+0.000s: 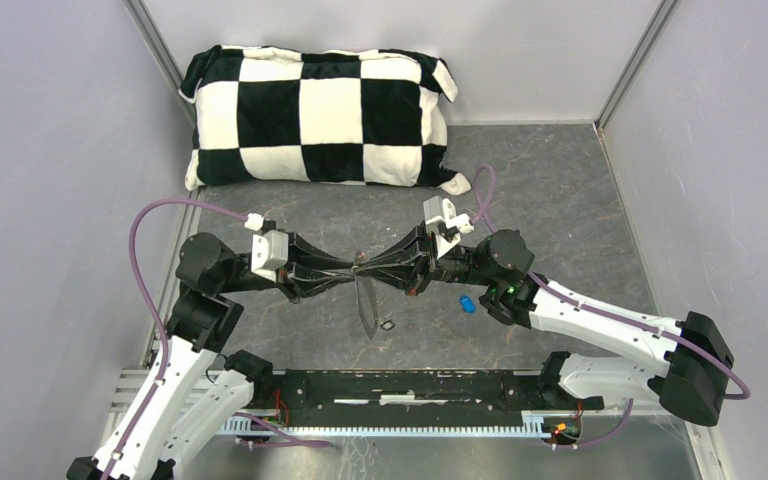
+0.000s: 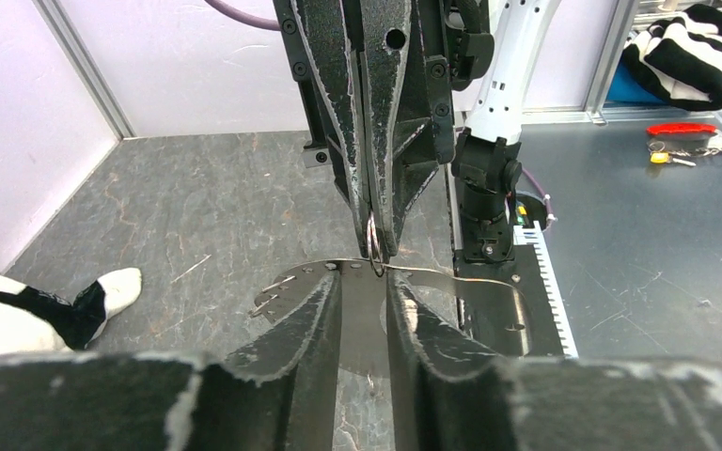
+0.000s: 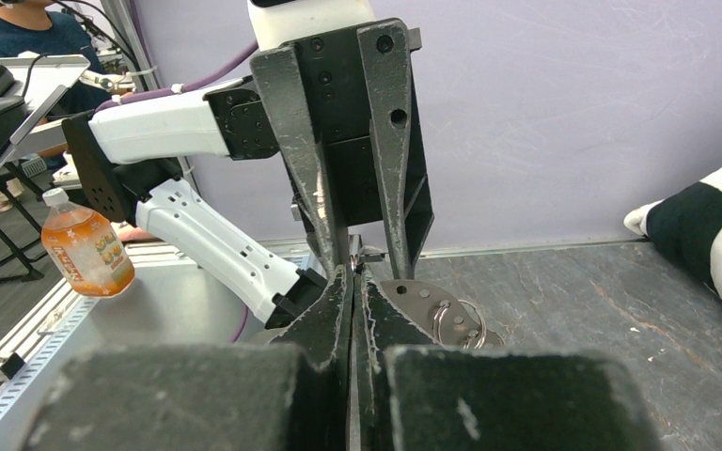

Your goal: Put the keys on the keyring

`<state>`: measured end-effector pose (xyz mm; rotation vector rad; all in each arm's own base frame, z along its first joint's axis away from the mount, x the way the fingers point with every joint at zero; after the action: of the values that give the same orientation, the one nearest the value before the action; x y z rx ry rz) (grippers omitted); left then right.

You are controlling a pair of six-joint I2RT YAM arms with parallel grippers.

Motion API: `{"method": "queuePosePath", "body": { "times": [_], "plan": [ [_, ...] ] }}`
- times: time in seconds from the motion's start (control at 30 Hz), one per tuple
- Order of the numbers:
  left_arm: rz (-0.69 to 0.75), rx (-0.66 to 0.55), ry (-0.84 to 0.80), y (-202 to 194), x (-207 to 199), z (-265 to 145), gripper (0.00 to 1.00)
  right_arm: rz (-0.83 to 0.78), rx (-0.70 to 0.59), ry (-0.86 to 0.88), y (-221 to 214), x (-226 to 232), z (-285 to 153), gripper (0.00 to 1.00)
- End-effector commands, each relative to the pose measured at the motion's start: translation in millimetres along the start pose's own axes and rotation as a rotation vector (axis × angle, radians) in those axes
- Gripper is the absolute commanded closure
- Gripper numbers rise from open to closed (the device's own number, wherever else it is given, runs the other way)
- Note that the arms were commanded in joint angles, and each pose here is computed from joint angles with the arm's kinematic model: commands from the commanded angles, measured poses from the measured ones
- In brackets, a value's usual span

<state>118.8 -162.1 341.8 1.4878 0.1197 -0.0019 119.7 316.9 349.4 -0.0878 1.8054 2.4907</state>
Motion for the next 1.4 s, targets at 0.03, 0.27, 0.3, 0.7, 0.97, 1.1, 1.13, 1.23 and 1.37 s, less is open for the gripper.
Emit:
{"method": "queuePosePath", "body": {
  "times": [0.03,0.27,0.3,0.7,0.97,1.1,1.13,1.23,1.37],
  "plan": [
    [0.001,-0.014,-0.025,12.1,-4.6,1.2,0.75,-0.027,-0.041,0.032,9.8,2.7,4.5,0.99],
    [0.003,-0.007,-0.020,11.1,-5.1,0.3,0.86,-0.029,0.004,0.065,1.8,4.9,5.7,0.99],
    [0.002,-0.004,-0.020,10.4,-5.1,0.1,0.86,-0.025,0.018,0.075,-0.4,5.3,6.2,0.99],
    [0.006,0.031,-0.041,2.9,-5.2,-0.6,0.96,-0.015,0.047,0.134,-5.1,11.0,6.4,1.00],
    [0.032,0.062,-0.026,-6.9,-6.2,-4.8,0.98,-0.055,0.060,0.123,5.1,11.1,1.0,0.94],
    [0.023,0.086,-0.035,-9.2,-4.5,-4.3,0.98,-0.112,0.079,0.148,17.7,12.2,-6.8,0.80],
    [0.016,0.092,-0.036,-9.6,-3.6,-4.0,0.98,-0.112,0.104,0.155,17.9,11.8,-8.5,0.76],
    [0.016,0.104,-0.041,-10.5,-3.7,-4.3,0.98,-0.136,0.169,0.169,19.9,6.4,-10.0,0.68],
    [0.022,0.117,-0.039,-13.6,-3.8,-5.5,0.98,-0.168,0.257,0.185,23.8,-2.8,-8.4,0.57]
  ]
}}
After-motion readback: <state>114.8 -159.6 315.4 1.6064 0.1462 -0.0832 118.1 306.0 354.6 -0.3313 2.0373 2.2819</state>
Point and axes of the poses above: each gripper's point midway between its finger pads, its own z axis out along the fingers, its own x axis along the line the jaws close on, y = z × x, the point moved 6 cm from there along -z, back along the fingers, and after that the axes turned 11 degrees about -z, right-handed, at the moved point
